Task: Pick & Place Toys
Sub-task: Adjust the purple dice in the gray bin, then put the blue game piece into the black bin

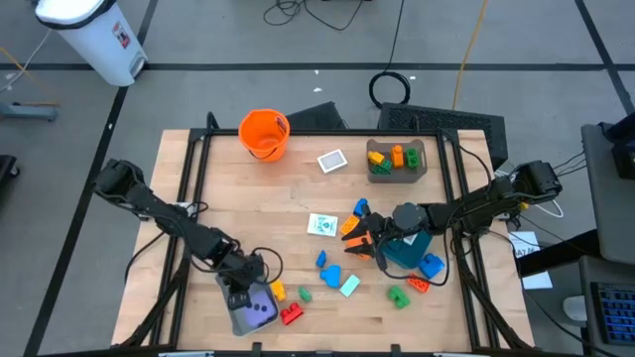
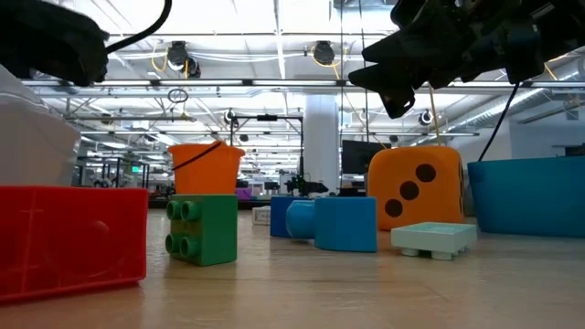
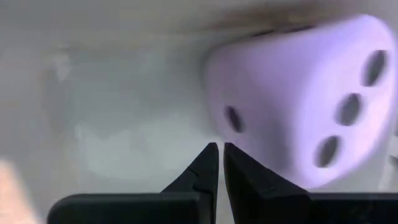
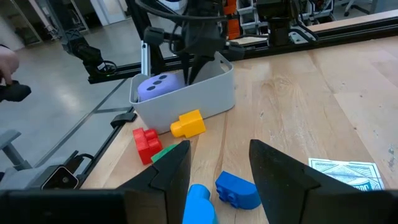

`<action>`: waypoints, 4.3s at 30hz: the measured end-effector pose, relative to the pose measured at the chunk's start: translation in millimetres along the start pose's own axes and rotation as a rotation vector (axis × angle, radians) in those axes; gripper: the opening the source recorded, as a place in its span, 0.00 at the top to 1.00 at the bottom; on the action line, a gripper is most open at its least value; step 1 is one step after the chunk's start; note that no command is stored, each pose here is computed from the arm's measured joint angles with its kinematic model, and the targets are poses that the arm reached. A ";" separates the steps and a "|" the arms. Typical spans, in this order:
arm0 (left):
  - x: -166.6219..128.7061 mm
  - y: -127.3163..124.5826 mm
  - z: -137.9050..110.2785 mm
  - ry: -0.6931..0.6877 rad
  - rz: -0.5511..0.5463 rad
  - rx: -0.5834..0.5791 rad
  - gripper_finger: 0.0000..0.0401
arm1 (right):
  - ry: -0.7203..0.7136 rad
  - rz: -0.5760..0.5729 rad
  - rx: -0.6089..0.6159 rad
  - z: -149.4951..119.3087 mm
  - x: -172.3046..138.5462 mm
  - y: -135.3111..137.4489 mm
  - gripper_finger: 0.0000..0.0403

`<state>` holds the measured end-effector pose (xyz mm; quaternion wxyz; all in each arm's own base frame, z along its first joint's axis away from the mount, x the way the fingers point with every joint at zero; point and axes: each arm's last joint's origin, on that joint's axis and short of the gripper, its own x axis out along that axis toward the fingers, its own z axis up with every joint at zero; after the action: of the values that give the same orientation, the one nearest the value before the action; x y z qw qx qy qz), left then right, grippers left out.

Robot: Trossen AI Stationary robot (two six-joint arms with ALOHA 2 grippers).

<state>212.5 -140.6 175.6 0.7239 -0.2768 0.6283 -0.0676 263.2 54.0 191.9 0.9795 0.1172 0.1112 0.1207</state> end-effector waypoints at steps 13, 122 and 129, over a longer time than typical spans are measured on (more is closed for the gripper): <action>-9.3 32.5 11.0 -0.109 0.294 -0.164 0.92 | 0.000 0.000 0.000 0.0 0.0 0.0 0.61; -46.4 -2.8 104.8 -1.415 0.179 0.561 0.92 | -0.094 0.024 -0.112 6.8 0.1 11.1 0.61; -62.0 12.1 117.7 -1.433 0.129 0.641 0.88 | -0.156 -0.077 -0.170 11.6 -0.5 9.0 0.61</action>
<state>308.5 -65.6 230.5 0.9996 0.0063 -0.0268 -0.0084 263.7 60.0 205.3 0.9954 0.0385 0.0285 0.0825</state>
